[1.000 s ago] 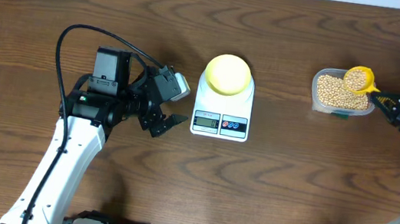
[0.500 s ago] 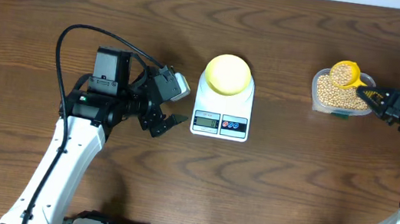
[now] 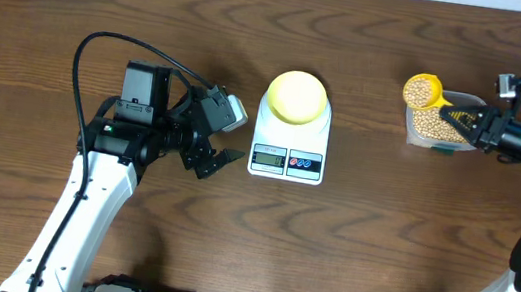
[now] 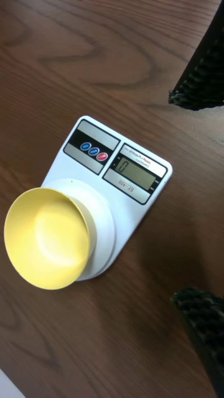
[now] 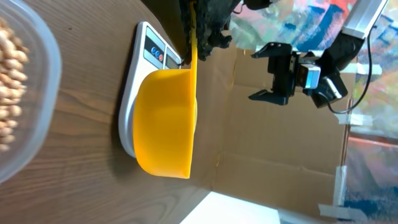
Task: Scoop item into bowl and weigh 50g on scale
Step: 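Scoop soybeans and lift the filled scoop out of the tub, then carry the filled scoop left over the yellow bowl, then tilt the scoop to pour soybeans into the yellow bowl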
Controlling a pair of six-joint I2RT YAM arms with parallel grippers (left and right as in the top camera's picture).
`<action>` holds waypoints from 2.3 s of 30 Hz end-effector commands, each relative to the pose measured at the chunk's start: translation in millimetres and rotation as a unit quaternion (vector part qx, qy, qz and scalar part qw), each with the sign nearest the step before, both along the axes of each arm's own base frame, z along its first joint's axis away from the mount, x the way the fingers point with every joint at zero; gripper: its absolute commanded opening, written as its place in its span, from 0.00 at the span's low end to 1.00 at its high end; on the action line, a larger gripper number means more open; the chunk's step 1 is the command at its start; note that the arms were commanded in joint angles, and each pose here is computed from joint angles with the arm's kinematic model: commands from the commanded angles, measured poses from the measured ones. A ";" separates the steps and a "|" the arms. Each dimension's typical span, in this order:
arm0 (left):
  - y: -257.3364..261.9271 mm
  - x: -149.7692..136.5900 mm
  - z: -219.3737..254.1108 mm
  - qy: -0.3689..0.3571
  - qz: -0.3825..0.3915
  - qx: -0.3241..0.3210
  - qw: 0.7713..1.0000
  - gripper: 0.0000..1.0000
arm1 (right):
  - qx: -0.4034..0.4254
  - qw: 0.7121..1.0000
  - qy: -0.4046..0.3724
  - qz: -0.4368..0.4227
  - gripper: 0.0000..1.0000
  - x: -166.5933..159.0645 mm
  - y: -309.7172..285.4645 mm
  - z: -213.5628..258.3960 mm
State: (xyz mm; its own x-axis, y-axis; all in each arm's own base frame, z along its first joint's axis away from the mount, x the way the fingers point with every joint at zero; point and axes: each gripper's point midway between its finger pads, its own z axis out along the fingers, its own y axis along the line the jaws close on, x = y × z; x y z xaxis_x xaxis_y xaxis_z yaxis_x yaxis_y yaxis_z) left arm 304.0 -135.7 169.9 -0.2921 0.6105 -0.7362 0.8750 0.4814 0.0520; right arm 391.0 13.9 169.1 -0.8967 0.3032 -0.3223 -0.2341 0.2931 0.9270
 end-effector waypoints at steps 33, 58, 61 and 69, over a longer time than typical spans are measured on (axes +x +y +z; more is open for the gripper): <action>1.1 6.9 10.1 -0.020 -0.002 0.004 1.000 0.93 | 0.050 0.993 -0.039 0.096 0.01 10.5 81.2 16.8; 1.1 6.9 10.1 -0.020 -0.002 0.004 1.000 0.93 | -0.108 0.979 -0.082 0.150 0.01 33.1 204.5 -4.7; 1.1 6.9 10.1 -0.020 -0.002 0.004 1.000 0.93 | -0.160 0.974 -0.094 0.131 0.02 35.3 205.9 -6.4; 1.1 6.9 10.1 -0.020 -0.002 0.004 1.000 0.93 | -0.286 0.930 -0.188 0.131 0.02 21.7 214.0 11.8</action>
